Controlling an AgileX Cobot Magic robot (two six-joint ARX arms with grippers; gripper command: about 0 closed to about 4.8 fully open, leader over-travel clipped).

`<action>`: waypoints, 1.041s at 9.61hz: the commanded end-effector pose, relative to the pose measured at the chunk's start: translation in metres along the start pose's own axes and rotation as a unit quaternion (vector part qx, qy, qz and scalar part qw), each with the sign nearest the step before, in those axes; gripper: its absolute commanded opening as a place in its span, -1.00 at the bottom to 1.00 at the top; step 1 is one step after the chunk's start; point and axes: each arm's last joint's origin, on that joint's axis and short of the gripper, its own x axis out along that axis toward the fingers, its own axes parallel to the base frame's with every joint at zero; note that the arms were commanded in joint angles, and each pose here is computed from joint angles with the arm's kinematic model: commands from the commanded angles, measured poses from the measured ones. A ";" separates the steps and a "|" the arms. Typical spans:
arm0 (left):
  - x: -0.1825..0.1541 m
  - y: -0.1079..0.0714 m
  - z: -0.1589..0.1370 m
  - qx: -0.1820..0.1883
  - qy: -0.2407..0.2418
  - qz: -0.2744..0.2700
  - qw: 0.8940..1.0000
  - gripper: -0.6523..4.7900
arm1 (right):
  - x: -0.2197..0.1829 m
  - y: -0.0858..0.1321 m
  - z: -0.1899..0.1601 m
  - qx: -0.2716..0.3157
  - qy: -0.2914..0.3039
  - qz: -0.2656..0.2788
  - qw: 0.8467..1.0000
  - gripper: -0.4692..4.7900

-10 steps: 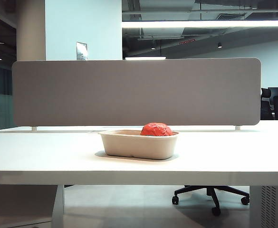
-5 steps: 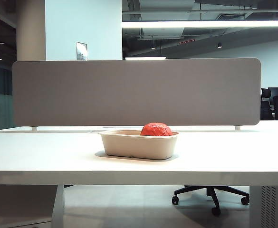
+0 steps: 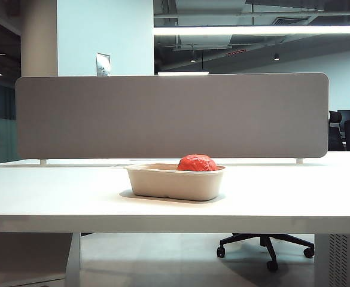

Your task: Pick up the orange and place it into the paper lunchbox.

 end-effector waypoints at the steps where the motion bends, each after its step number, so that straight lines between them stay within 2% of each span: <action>1: 0.000 0.000 0.000 0.000 -0.005 -0.002 1.000 -0.77 | 0.000 0.000 0.001 0.003 -0.008 -0.002 1.000 -0.82; 10: 0.000 0.000 0.000 0.000 -0.004 -0.002 1.000 -0.77 | 0.000 0.000 0.001 0.000 -0.008 0.002 1.000 -0.82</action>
